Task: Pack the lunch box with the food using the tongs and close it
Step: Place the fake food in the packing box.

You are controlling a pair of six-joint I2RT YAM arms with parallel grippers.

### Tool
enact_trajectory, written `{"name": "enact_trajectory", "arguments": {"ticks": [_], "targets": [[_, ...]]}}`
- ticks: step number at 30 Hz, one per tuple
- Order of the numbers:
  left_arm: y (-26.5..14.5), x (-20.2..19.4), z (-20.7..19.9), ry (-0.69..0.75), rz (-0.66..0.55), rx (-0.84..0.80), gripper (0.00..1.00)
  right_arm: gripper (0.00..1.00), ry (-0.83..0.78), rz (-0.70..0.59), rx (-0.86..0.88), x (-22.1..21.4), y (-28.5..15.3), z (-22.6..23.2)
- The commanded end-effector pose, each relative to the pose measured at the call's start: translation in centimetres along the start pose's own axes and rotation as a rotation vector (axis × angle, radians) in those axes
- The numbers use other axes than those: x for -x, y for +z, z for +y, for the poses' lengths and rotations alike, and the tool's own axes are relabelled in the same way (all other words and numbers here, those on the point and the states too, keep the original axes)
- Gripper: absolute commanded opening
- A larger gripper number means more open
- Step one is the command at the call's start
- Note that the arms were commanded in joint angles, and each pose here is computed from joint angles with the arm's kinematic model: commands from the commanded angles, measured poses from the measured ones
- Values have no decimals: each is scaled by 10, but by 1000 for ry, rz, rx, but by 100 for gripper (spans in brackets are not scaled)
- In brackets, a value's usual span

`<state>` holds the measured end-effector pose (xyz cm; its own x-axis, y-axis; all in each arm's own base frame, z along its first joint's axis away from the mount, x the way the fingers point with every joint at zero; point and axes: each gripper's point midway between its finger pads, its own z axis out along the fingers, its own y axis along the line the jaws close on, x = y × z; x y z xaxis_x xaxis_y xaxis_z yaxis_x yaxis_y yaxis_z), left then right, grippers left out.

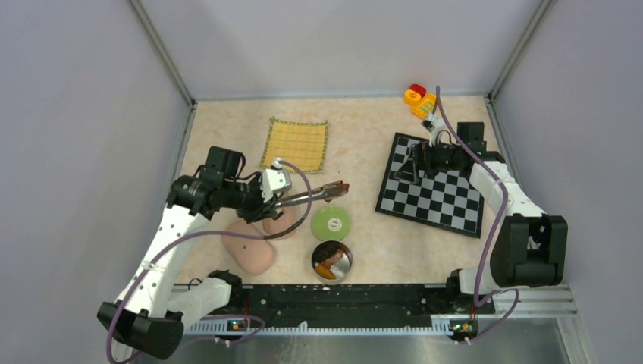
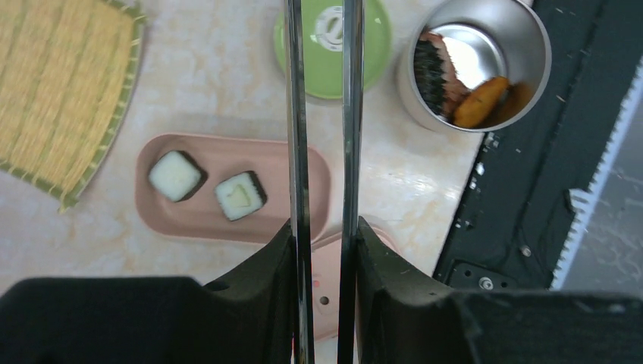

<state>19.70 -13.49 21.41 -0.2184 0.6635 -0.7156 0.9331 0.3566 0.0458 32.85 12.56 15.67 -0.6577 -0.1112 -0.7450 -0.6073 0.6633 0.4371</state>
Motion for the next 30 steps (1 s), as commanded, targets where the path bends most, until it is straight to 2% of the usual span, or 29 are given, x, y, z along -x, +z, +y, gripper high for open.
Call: {"name": "enact_trajectory", "arguments": {"ticks": [1,10,17,23,30], "targets": [[-2,-11,-50,66,-7,-190,16,98,-56,-46,-1,14,-4,0],[1,-41,-93,77,68,-320,19,98,-53,-40,-8,12,-3,-2],[6,-69,-109,91,180,-383,22,98,-48,-32,-12,10,-1,-5],[9,-87,-110,104,246,-378,23,98,-44,-27,-12,9,0,-6],[16,-88,-100,111,271,-330,26,98,-43,-26,-11,8,0,-6]]}}
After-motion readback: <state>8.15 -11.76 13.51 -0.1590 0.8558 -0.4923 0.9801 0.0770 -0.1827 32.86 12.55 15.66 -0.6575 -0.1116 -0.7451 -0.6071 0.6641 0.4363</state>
